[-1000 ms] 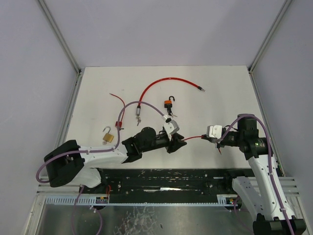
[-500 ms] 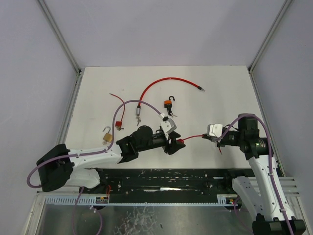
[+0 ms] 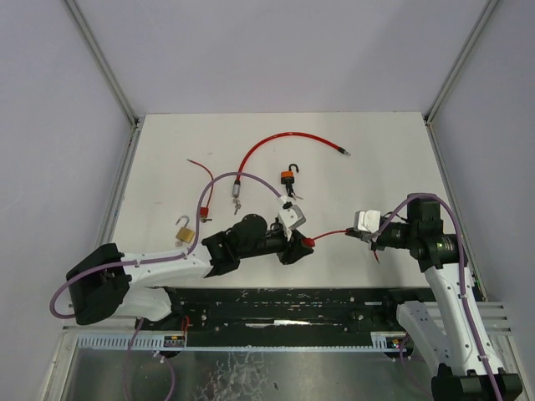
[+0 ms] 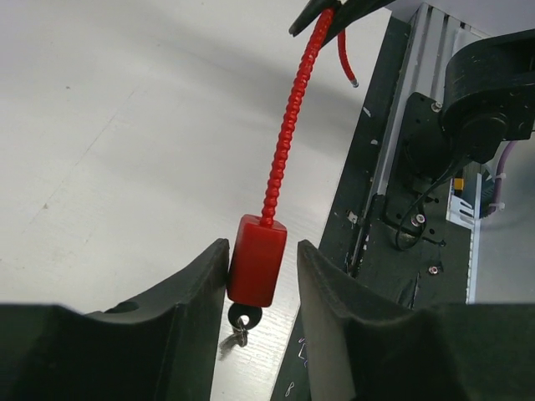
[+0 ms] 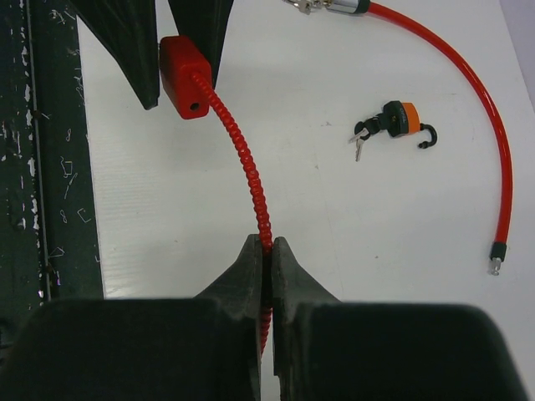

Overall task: Lock with the key
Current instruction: Adjust the lock.

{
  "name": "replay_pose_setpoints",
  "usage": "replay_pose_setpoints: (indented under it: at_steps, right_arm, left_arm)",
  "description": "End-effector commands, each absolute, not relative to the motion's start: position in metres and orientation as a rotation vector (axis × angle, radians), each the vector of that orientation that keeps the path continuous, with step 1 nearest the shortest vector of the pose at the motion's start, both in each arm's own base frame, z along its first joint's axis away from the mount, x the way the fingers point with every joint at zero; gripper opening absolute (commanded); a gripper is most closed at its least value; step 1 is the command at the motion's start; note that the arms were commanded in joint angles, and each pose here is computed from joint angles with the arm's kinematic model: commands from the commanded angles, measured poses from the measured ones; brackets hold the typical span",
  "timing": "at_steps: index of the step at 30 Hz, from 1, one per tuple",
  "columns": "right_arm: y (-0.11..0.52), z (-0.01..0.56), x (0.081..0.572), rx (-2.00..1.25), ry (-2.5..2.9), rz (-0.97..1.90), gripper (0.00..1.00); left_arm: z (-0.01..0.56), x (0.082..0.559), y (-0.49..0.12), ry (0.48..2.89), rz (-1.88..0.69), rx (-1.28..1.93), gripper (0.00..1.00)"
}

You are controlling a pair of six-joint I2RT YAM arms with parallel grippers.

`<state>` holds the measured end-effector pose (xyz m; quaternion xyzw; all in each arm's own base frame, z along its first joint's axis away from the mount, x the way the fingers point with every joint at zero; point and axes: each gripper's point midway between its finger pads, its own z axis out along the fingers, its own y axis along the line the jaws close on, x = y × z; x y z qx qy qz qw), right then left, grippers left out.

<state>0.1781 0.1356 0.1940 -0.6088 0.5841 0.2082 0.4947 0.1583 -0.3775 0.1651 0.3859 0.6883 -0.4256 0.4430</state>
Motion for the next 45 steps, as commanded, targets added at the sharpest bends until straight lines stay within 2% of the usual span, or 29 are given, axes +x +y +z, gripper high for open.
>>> replay_pose_setpoints:
  at_steps: [1,3,7,8,14,18,21,23,26,30,33,38,45]
  right_arm:
    - [0.139,0.214,0.181,-1.458,1.365,0.497,0.00]
    - [0.139,0.214,0.181,-1.458,1.365,0.501,0.00]
    - [0.140,0.214,0.179,-1.462,1.359,0.511,0.00]
    - [0.140,0.214,0.179,-1.462,1.361,0.517,0.00]
    - [0.148,0.221,0.180,-1.407,1.375,0.614,0.00]
    - [0.145,0.223,0.193,-1.364,1.405,0.567,0.02]
    - [0.134,0.216,0.208,-1.326,1.464,0.477,0.07]
    - [0.129,0.214,0.215,-1.296,1.501,0.439,0.18]
    - [0.126,0.213,0.221,-1.256,1.539,0.423,0.27]
    - [0.125,0.214,0.222,-1.242,1.558,0.432,0.27]
    - [0.125,0.220,0.221,-1.238,1.556,0.425,0.32]
    - [0.127,0.235,0.213,-1.231,1.557,0.453,0.31]
    - [0.119,0.230,0.198,-1.277,1.676,0.475,0.39]
  left_arm:
    - [0.176,0.157,-0.388,1.690,-1.081,0.972,0.34]
    - [0.175,0.157,-0.391,1.697,-1.083,0.983,0.26]
    - [0.174,0.154,-0.394,1.700,-1.096,1.014,0.02]
    - [0.174,0.153,-0.395,1.696,-1.102,1.023,0.00]
    - [0.187,0.144,-0.399,1.605,-1.196,1.007,0.00]
    - [0.206,0.151,-0.401,1.541,-1.212,0.927,0.00]
    - [0.224,0.166,-0.393,1.501,-1.146,0.833,0.00]
    - [0.237,0.177,-0.384,1.474,-1.098,0.763,0.00]
    - [0.255,0.183,-0.371,1.435,-1.057,0.709,0.00]
    - [0.264,0.184,-0.363,1.422,-1.026,0.718,0.00]
    - [0.260,0.186,-0.360,1.443,-0.994,0.750,0.00]
    - [0.251,0.190,-0.359,1.498,-0.944,0.781,0.00]
    - [0.249,0.193,-0.359,1.522,-0.912,0.792,0.00]
